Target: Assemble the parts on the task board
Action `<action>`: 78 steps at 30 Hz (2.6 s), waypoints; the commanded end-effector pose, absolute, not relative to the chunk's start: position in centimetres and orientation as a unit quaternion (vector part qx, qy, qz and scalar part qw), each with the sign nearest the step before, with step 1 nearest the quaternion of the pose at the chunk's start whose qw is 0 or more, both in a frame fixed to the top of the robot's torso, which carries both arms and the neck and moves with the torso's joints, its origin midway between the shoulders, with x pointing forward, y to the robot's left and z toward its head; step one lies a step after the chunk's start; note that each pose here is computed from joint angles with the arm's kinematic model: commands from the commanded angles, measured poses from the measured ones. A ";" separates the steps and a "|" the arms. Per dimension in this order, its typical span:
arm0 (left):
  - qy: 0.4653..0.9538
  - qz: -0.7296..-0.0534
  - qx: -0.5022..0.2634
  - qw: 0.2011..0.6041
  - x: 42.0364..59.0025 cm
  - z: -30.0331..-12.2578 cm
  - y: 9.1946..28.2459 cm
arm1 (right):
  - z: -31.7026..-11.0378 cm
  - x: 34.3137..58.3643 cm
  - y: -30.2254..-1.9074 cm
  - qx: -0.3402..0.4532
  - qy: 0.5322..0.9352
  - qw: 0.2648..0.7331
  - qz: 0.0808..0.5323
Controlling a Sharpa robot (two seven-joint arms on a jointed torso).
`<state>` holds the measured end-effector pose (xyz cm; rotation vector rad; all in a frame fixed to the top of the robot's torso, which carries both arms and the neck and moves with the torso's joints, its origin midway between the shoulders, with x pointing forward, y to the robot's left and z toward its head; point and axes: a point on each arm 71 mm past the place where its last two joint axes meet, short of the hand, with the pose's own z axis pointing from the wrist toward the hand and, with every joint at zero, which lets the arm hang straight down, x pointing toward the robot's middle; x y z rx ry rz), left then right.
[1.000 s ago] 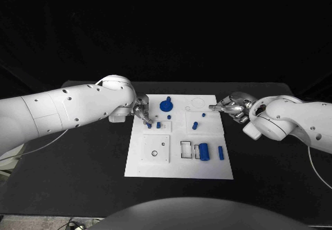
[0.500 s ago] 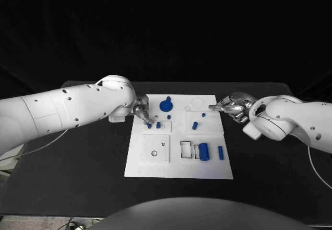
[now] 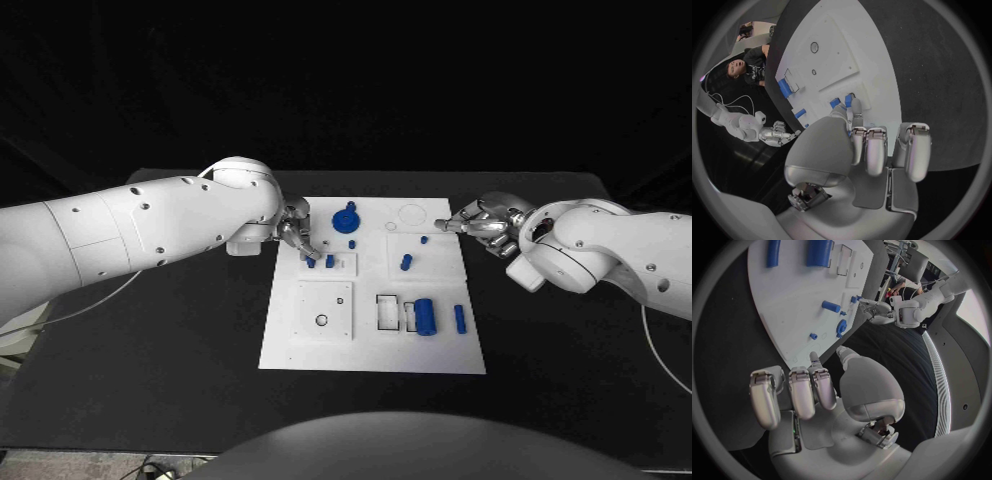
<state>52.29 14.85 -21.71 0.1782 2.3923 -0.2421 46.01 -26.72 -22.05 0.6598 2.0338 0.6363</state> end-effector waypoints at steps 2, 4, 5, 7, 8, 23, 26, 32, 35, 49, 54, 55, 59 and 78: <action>0.927 -0.095 0.075 0.355 52.2 -21.7 14.6 | -22.1 45.9 -26.6 0.260 0.824 0.435 0.256; 0.927 -0.095 0.075 0.355 52.2 -21.7 14.6 | -22.1 45.9 -26.6 0.260 0.824 0.435 0.256; 0.927 -0.095 0.075 0.355 52.2 -21.8 14.6 | -22.1 45.9 -26.6 0.260 0.824 0.435 0.256; 0.927 -0.095 0.075 0.354 52.2 -21.8 14.6 | -22.1 45.9 -26.6 0.260 0.824 0.435 0.256; 0.927 -0.095 0.075 0.354 52.2 -21.8 14.6 | -22.1 45.9 -26.6 0.260 0.824 0.435 0.256; 0.929 -0.093 0.074 0.352 52.2 -21.8 14.7 | -22.1 45.9 -26.6 0.259 0.824 0.435 0.256; 0.929 -0.093 0.074 0.351 52.2 -21.8 14.7 | -22.1 45.9 -26.6 0.259 0.824 0.435 0.256; 0.929 -0.093 0.073 0.351 52.2 -21.8 14.7 | -22.2 45.9 -26.6 0.259 0.824 0.434 0.256; 0.929 -0.093 0.073 0.350 52.2 -21.9 14.7 | -22.2 45.9 -26.6 0.259 0.824 0.434 0.256; 0.910 -0.121 0.042 0.394 52.5 -21.3 15.2 | -22.1 45.9 -26.7 0.261 0.819 0.440 0.259; 0.873 -0.166 0.001 0.458 52.9 -20.3 16.1 | -21.9 46.0 -26.7 0.262 0.810 0.452 0.266; 0.863 -0.179 -0.008 0.472 53.0 -20.0 16.2 | -21.9 46.0 -26.7 0.262 0.808 0.454 0.268; 0.814 -0.241 -0.047 0.526 53.1 -18.8 16.7 | -21.8 46.1 -26.7 0.263 0.804 0.459 0.271; 0.676 -0.415 -0.069 0.604 53.2 -16.6 15.7 | -21.9 46.0 -26.7 0.263 0.805 0.455 0.273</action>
